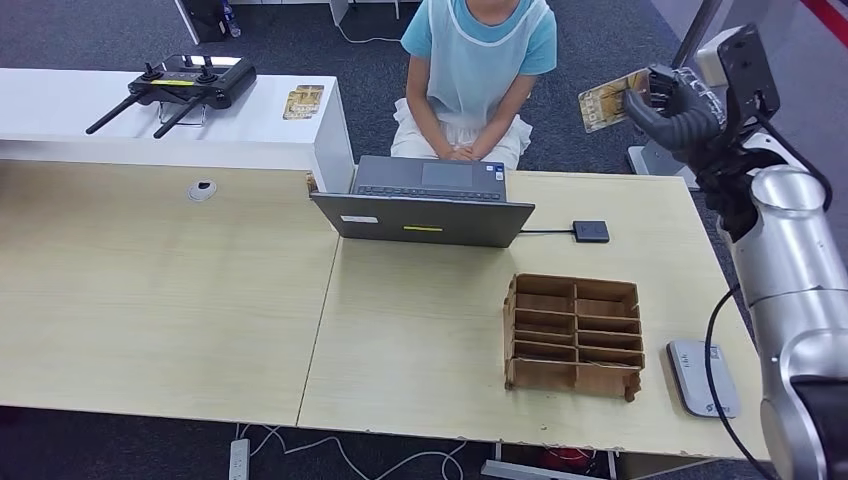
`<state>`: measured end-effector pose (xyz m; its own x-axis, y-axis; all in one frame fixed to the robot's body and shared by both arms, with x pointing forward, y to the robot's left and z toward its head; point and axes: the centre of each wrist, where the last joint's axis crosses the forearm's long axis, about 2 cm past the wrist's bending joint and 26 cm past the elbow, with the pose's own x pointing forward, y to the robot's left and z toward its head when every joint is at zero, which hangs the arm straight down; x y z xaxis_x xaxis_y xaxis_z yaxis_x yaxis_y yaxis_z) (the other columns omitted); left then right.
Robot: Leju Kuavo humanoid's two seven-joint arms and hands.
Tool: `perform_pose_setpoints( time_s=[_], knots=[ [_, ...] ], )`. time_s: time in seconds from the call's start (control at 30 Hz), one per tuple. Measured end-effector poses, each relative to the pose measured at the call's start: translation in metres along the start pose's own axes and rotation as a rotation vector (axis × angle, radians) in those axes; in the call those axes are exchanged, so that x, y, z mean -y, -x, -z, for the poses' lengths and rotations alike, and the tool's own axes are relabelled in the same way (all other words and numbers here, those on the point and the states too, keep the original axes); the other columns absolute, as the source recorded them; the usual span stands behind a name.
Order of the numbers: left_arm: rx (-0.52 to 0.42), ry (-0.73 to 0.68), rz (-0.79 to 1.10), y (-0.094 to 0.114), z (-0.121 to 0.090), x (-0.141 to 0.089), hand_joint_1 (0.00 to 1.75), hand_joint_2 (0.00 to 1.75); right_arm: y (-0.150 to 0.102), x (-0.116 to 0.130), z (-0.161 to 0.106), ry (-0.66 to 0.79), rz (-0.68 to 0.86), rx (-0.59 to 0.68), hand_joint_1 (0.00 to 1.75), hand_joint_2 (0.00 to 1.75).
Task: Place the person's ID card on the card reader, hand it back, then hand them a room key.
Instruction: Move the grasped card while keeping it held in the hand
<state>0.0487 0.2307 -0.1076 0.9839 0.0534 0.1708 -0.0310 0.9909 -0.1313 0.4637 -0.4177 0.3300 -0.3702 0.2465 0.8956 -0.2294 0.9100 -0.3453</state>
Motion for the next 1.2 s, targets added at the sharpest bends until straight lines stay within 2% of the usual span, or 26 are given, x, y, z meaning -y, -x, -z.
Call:
perform_pose_setpoints(
  time_s=[0.3,0.6,0.9,1.2],
  knots=[
    [-0.003,-0.006,-0.023,0.003,0.0,-0.001,0.0,0.0,0.036,0.033,-0.059,0.025,0.01,-0.074,1.75,1.75],
    [0.003,-0.013,-0.04,0.004,0.0,-0.002,0.0,0.0,0.059,0.057,-0.124,0.063,0.005,-0.151,1.75,1.75],
    [0.01,-0.015,-0.05,0.004,0.0,-0.003,0.0,0.0,0.088,0.055,-0.176,0.112,-0.016,-0.242,1.75,1.75],
    [0.012,-0.016,-0.052,0.004,0.0,-0.004,0.0,0.0,0.109,0.046,-0.211,0.134,-0.033,-0.321,1.75,1.75]
  ],
)
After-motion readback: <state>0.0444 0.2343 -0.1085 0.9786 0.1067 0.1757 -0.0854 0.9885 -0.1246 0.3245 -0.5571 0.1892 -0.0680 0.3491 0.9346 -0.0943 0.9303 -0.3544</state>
